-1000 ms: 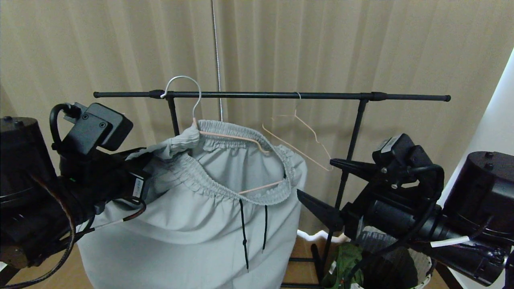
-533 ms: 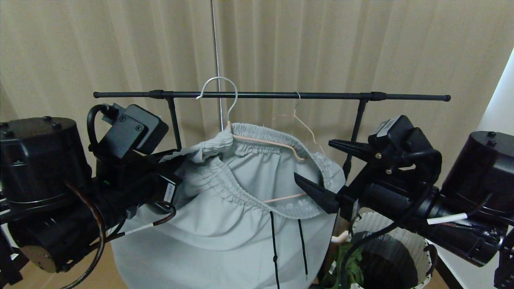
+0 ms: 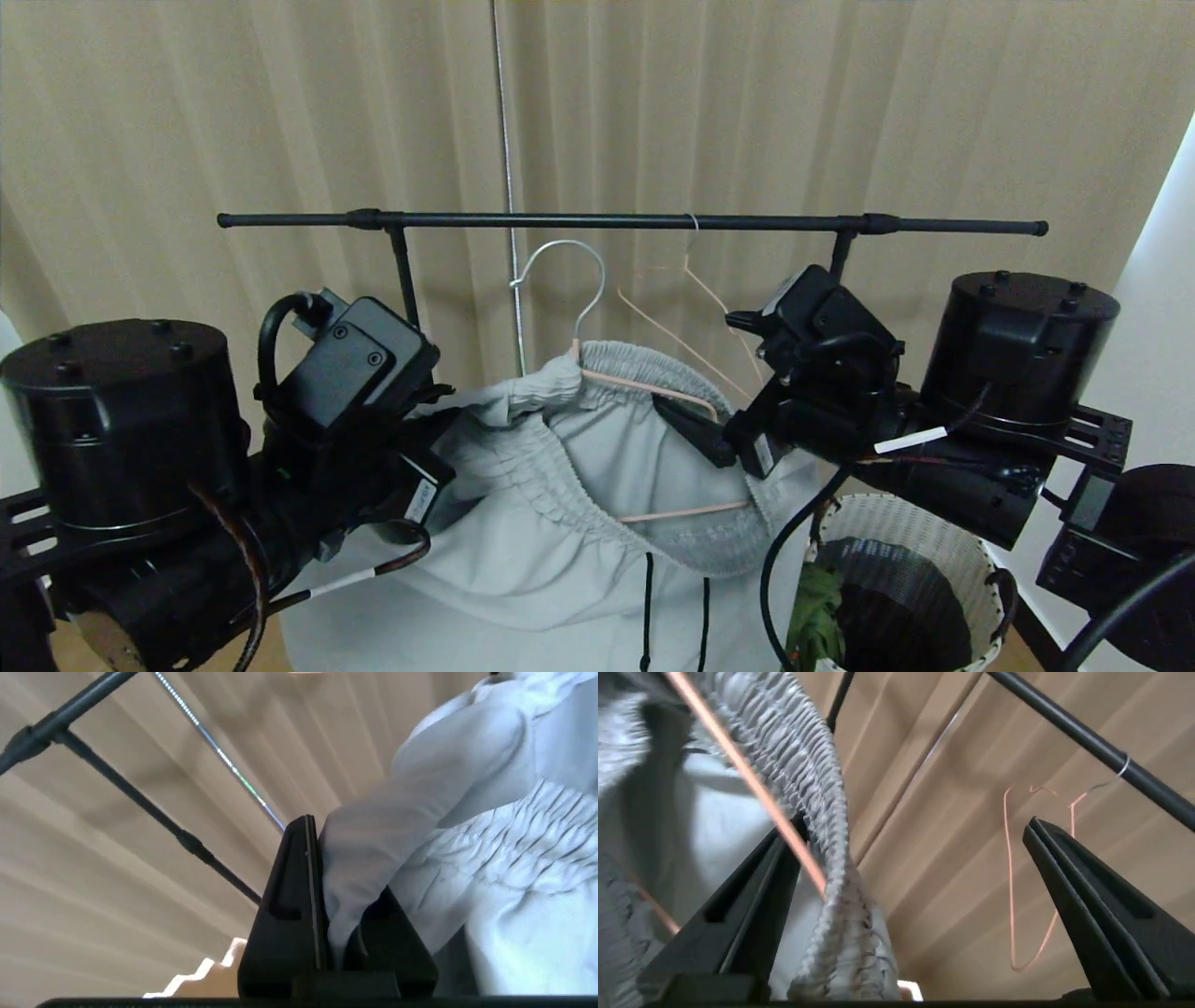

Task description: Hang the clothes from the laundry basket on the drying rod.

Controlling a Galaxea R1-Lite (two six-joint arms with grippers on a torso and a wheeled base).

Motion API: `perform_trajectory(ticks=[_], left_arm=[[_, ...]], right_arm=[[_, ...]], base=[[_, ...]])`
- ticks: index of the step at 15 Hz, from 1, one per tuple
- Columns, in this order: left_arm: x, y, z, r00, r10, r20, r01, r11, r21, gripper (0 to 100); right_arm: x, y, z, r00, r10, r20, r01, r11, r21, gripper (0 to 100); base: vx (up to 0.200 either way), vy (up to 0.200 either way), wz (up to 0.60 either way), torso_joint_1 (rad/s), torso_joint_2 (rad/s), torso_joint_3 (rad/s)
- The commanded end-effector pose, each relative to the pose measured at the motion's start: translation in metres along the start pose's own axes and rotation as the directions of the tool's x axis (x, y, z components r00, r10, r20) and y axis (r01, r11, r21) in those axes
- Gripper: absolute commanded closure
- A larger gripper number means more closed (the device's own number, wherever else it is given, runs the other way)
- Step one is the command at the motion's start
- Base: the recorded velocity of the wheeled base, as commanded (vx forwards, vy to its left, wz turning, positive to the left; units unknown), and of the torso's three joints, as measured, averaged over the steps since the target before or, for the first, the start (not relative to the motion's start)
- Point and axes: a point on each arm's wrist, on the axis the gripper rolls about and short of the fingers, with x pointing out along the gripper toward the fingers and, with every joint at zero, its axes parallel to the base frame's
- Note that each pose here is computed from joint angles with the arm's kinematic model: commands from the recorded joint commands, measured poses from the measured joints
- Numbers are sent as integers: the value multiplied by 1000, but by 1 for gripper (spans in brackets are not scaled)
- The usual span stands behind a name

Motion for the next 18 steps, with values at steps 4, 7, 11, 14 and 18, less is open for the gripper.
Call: perform_trajectory(ticks=[4,7,11,14,18], left_arm=[[-2,3,6,996,34,84,-32,999,-23,100],[-6,1,-1,997,27,73,-28,999,17,100],[-11,3,3,995,26,100,-28,999,28,100],[-14,1,1,992,-2,127,-3,999,36,100],[-14,0,-1,992,-5,125,-2,999,53,100]], right_arm=[[12,3,-7,1000,9,-26,-10,1000,-7,0],[13,1,-2,1000,2,-7,-2,1000,-7,0],[14,2,-3,1000,4,-8,-4,1000,-8,0],[14,1,-2,1000,4,-7,-4,1000,-8,100],[13,2,-2,1000,4,-5,-4,1000,-9,100]], base=[[0,0,0,0,0,0],[0,0,0,0,0,0],[0,0,0,0,0,0],[0,0,0,0,0,0],[0,0,0,0,0,0]])
